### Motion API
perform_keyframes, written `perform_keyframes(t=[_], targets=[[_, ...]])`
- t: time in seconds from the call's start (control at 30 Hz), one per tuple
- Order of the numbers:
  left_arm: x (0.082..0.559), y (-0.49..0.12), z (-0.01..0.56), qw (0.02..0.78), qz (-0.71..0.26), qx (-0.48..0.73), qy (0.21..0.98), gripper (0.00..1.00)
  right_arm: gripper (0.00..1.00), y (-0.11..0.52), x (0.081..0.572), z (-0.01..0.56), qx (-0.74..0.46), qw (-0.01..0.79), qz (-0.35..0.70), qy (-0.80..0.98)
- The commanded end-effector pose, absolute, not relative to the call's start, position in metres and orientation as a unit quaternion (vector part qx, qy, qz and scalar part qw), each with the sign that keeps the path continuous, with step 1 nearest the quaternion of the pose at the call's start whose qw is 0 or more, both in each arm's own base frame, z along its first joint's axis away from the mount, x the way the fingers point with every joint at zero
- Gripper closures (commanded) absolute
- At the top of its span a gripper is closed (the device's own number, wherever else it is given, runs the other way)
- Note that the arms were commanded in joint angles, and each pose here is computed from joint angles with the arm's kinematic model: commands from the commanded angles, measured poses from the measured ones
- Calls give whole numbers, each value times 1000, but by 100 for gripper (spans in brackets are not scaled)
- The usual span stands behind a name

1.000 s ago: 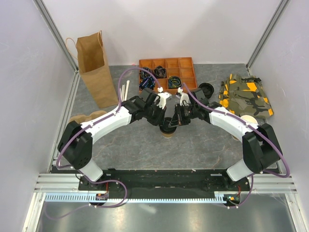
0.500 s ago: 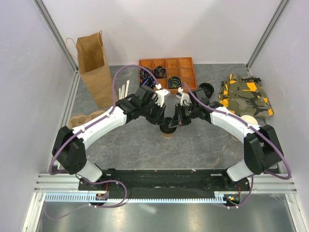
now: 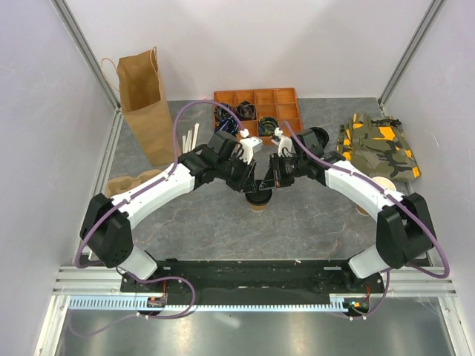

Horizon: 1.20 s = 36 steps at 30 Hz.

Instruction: Pack the takeout coffee

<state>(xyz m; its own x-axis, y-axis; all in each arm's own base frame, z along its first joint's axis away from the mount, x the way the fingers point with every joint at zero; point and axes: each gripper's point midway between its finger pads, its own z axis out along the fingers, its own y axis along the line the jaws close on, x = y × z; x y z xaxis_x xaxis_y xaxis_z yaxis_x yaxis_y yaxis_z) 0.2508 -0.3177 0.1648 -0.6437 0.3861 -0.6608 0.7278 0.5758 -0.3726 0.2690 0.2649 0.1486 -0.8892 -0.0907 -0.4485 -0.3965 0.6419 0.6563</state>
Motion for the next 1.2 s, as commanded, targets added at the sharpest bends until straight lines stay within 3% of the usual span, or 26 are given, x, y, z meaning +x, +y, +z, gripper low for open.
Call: perform_keyframes(t=[0.0,0.2,0.43,0.6,0.7,0.73,0.87,0.9,1.07,1.17], targets=[[248,-322,146,246,-330,319,853,72,83,260,292,137,-127,206,384,891],[247,-317,118,220,-317,314,868,73,83,254,278,103,-113,161,376,906],[247,-322,144,241,-342,317,851,71,81,262,287,132,-124,185,396,891],[251,-328,199,288,-373,331,818,54,74,271,293,173,-152,219,419,868],[247,-319,221,295,-388,324,811,44,63,271,293,201,-174,250,424,853],[247,-316,225,297,-392,318,811,41,54,269,293,203,-179,259,420,851],[247,-287,239,316,-393,281,816,28,31,256,289,204,-210,289,369,858],[244,-280,229,309,-384,270,827,17,29,253,287,199,-214,291,351,864],[228,-252,201,323,-361,225,845,13,18,236,273,169,-210,290,288,888],[211,-249,183,323,-388,210,837,12,2,236,258,157,-225,286,283,887]])
